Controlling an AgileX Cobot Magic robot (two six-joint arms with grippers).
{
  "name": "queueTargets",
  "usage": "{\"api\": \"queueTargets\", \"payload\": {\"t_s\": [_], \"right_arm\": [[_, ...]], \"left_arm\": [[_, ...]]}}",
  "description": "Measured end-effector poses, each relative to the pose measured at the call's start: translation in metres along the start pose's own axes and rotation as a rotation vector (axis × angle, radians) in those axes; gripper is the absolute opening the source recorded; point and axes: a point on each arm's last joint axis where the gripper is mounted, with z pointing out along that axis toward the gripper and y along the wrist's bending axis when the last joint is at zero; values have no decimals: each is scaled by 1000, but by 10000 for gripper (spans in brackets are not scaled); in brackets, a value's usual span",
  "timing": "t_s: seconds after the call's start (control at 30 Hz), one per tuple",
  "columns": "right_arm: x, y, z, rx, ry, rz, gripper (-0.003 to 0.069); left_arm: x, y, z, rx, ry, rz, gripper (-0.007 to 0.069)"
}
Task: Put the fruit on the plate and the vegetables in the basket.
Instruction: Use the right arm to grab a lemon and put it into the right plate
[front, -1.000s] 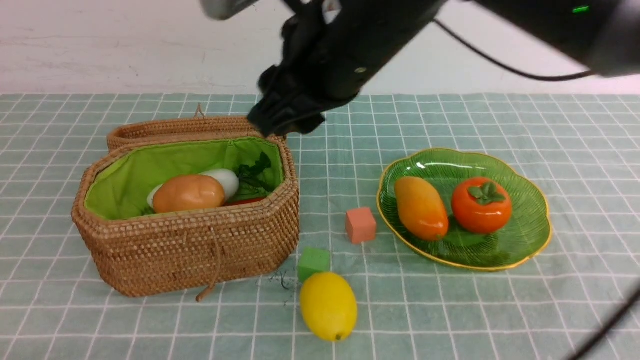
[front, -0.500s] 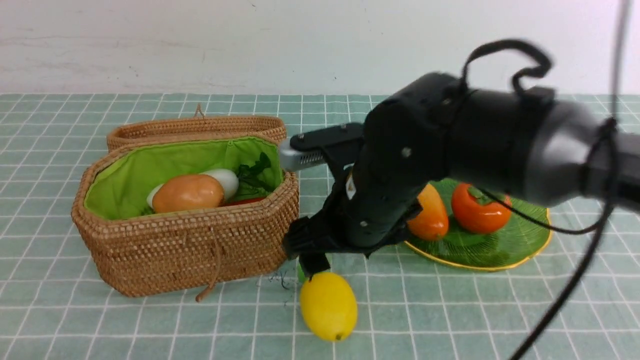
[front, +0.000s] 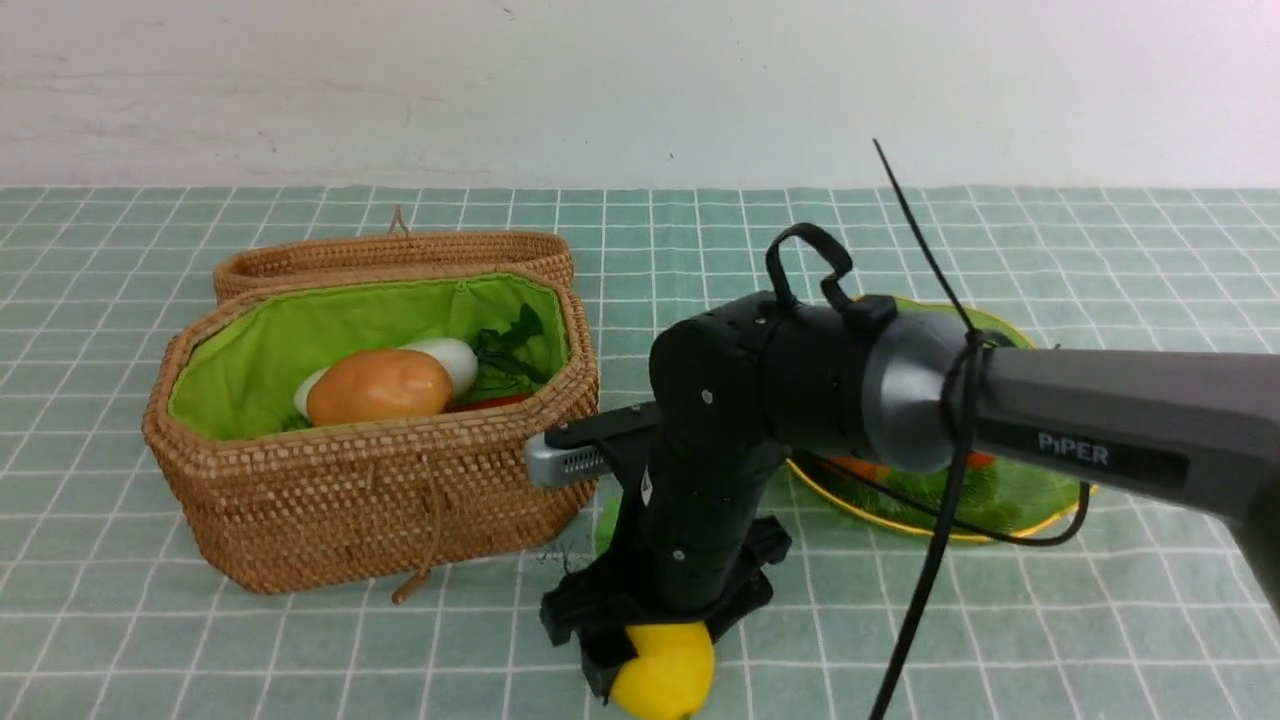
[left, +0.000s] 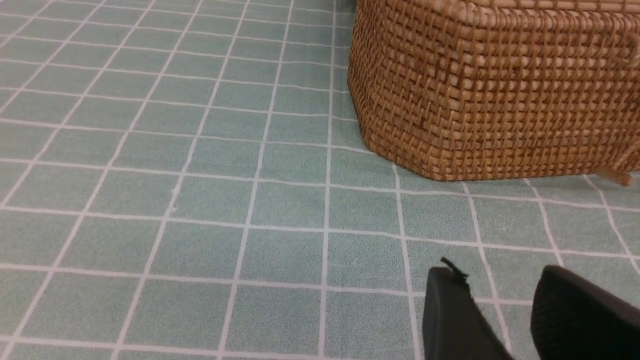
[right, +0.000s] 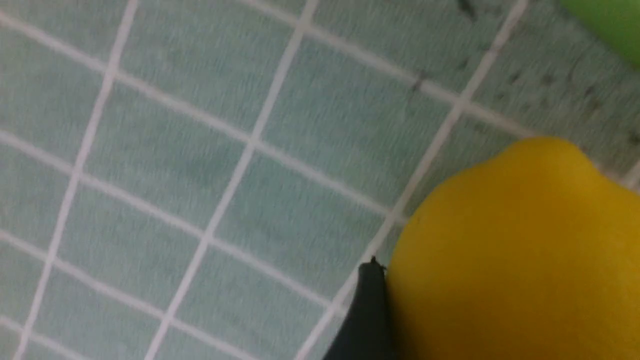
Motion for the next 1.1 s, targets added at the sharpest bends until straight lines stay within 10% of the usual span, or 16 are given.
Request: {"api": "queueTargets", "payload": {"t_s": [0.33,0.6,1.1], "right_arm": [[-16,-93,-149,174,-432,177,589],[-5,-192,-153,260,-393,508,587],[-6,-220,-122,144,-281,637,664]], "left_arm": [[0,0,0,0,0,0,239],[0,0,0,0,0,0,239],[0,0,0,0,-1,0,239]]}}
